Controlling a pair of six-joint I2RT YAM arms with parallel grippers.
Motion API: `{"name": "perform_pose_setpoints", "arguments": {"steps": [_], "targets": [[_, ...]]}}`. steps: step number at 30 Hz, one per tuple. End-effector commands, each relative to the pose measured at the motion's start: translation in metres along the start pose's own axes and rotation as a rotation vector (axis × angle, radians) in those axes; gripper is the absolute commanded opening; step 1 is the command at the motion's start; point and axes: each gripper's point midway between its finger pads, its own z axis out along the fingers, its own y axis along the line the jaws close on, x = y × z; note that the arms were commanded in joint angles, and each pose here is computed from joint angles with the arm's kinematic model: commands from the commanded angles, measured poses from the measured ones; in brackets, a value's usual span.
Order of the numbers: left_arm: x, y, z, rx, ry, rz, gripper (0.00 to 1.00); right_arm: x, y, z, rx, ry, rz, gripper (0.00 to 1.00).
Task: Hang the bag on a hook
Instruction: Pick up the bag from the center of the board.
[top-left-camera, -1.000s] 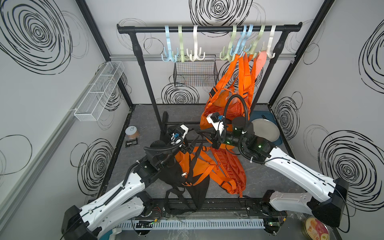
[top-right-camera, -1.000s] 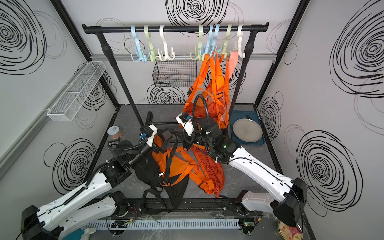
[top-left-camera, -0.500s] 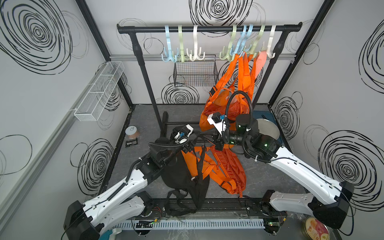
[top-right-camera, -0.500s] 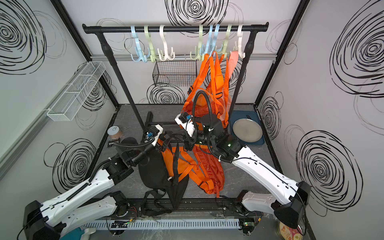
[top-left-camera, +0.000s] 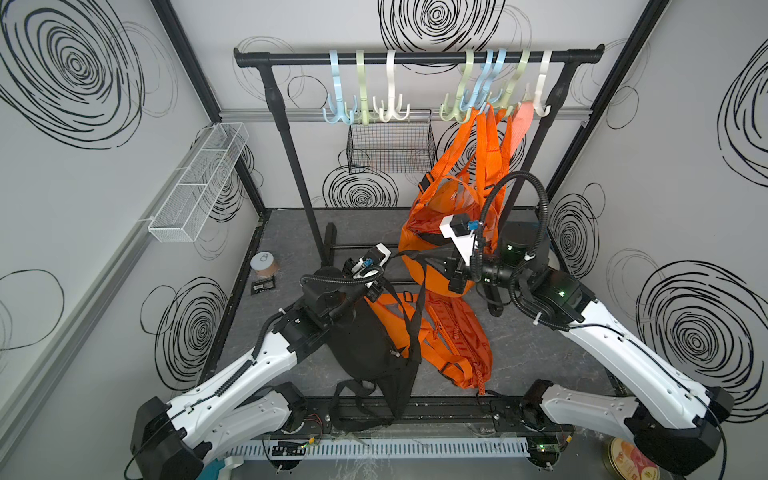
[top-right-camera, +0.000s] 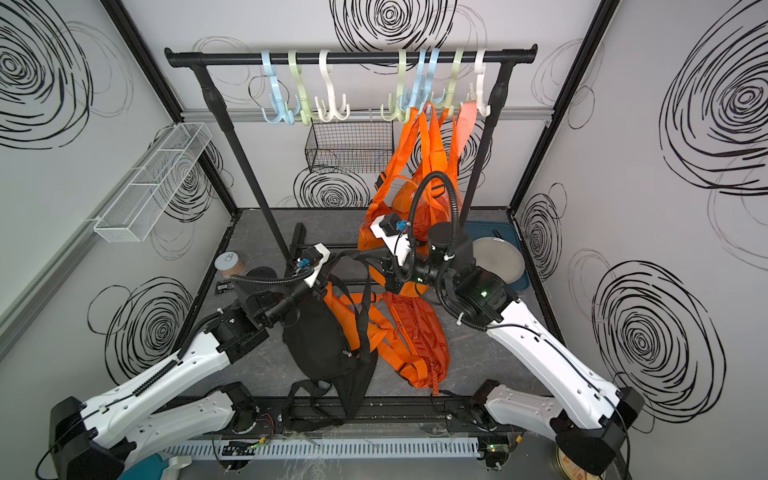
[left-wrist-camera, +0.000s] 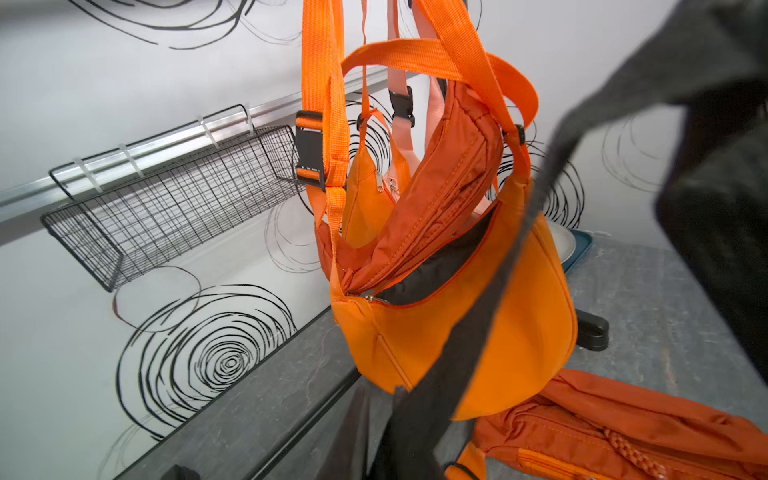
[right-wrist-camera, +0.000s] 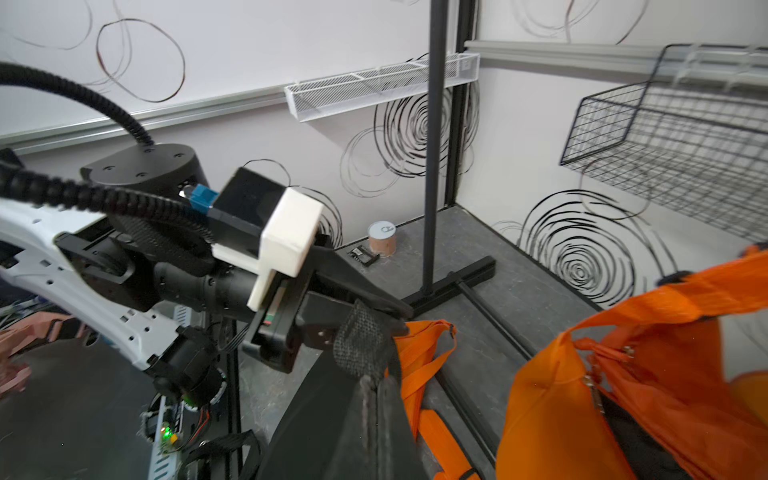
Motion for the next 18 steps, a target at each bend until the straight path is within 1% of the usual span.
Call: {"name": "perform_pose_setpoints", "arguments": {"steps": [1, 3, 5, 6, 9, 14, 18], "targets": [[-0.055, 0.009, -0.004, -0.004, -0.103, -0.020, 0.00, -0.063, -0.015, -0.027, 0.105, -0.178, -0.050, 0.00], [-0.073, 0.009, 0.000, 0.004, -0.113, -0.027, 0.00, -0.083, -0.022, -0.032, 0.147, -0.230, -0.061, 0.00], [-0.093, 0.007, 0.004, -0.006, -0.122, -0.010, 0.00, -0.102, -0.035, -0.036, 0.216, -0.274, -0.068, 0.00], [-0.107, 0.006, 0.006, -0.011, -0.130, -0.004, 0.00, -0.112, -0.041, -0.039, 0.247, -0.295, -0.075, 0.00], [-0.141, 0.003, 0.021, 0.009, -0.119, -0.010, 0.00, -0.144, -0.059, -0.048, 0.326, -0.367, -0.080, 0.00], [-0.177, 0.007, 0.053, 0.018, -0.108, -0.038, 0.00, -0.191, -0.078, -0.054, 0.370, -0.460, -0.085, 0.00], [-0.206, 0.011, 0.072, 0.031, -0.127, -0.072, 0.00, -0.216, -0.100, -0.056, 0.414, -0.496, -0.097, 0.00]]}}
